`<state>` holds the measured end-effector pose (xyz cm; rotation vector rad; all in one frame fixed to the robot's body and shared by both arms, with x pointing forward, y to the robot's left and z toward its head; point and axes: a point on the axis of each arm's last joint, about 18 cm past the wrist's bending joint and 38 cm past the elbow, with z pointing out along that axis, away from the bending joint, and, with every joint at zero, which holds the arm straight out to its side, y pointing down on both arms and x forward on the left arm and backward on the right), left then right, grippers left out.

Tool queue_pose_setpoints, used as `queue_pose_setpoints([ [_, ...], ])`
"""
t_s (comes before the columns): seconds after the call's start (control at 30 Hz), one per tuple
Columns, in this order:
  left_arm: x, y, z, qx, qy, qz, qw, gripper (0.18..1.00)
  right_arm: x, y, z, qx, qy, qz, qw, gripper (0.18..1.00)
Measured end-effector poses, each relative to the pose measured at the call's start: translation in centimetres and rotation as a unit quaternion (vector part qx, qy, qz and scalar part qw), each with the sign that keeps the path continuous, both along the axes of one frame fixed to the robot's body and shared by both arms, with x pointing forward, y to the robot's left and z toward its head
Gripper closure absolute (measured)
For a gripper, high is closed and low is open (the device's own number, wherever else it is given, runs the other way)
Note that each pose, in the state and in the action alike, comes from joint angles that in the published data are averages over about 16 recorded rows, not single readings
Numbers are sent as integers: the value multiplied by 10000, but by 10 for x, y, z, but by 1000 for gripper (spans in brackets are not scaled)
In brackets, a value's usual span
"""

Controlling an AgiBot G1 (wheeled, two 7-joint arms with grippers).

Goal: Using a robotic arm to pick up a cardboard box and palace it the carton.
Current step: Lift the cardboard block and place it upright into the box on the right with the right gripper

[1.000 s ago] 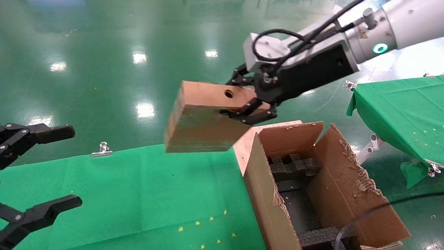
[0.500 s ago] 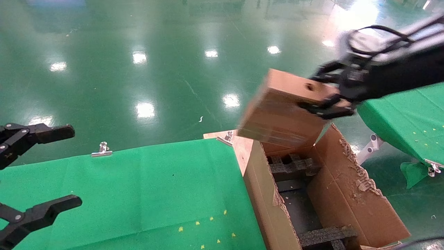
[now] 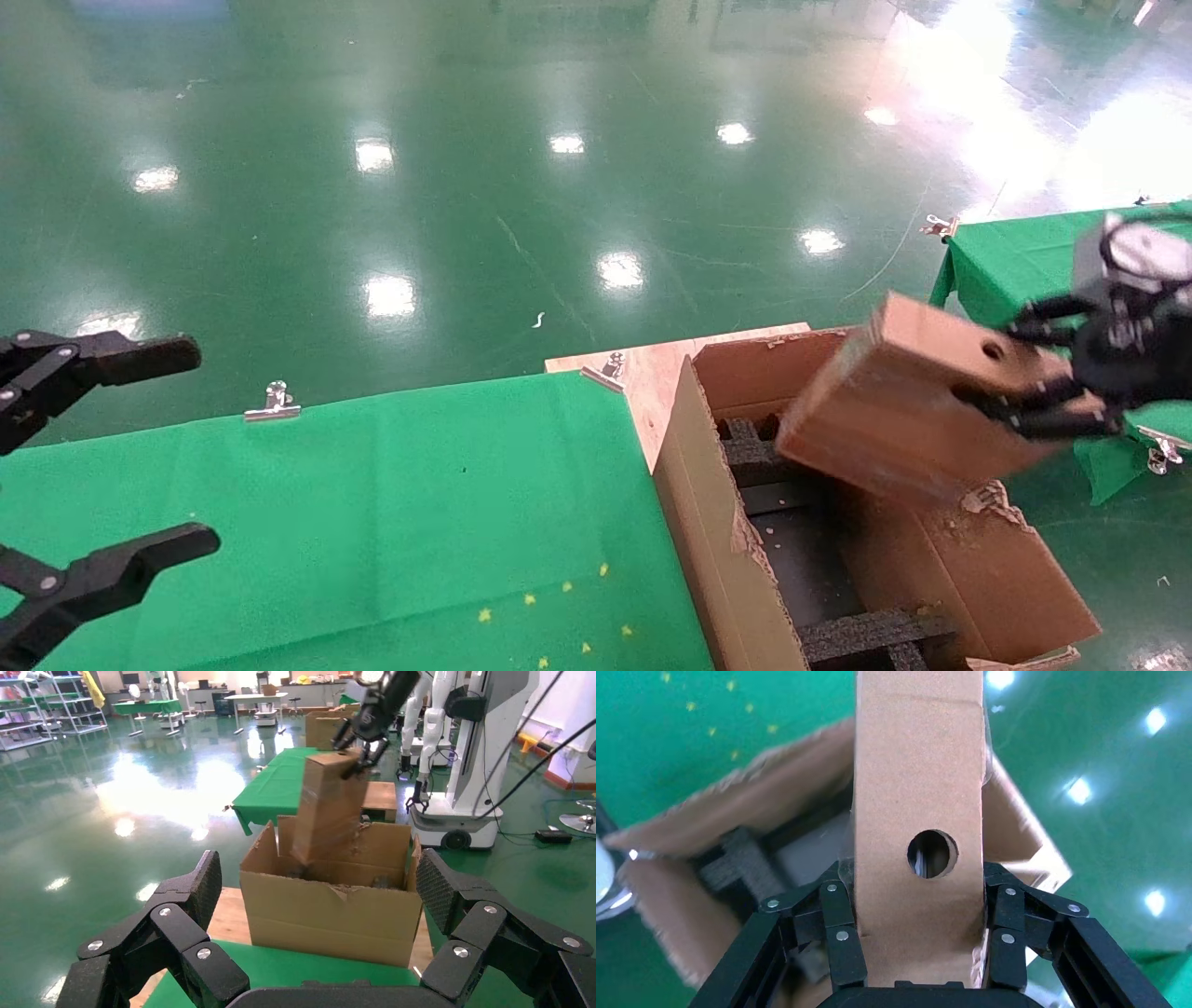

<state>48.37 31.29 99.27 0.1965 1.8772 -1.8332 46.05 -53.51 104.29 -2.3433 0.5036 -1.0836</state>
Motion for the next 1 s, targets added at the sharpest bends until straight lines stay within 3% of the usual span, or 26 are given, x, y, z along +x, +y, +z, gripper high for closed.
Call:
queue_pose_setpoints([
  [0.3,0,0,0,-1,0,1,10000,183,-11,-9,-25,-31,253,-191,9995,843],
  [0.73,0,0,0,-2,1,2,10000,183,-7,-7,-29,16,284,-208,9994,844],
  [1.0,0,0,0,-2,1,2,10000,183,7,-6,-40,340,369,-681,9964,845],
])
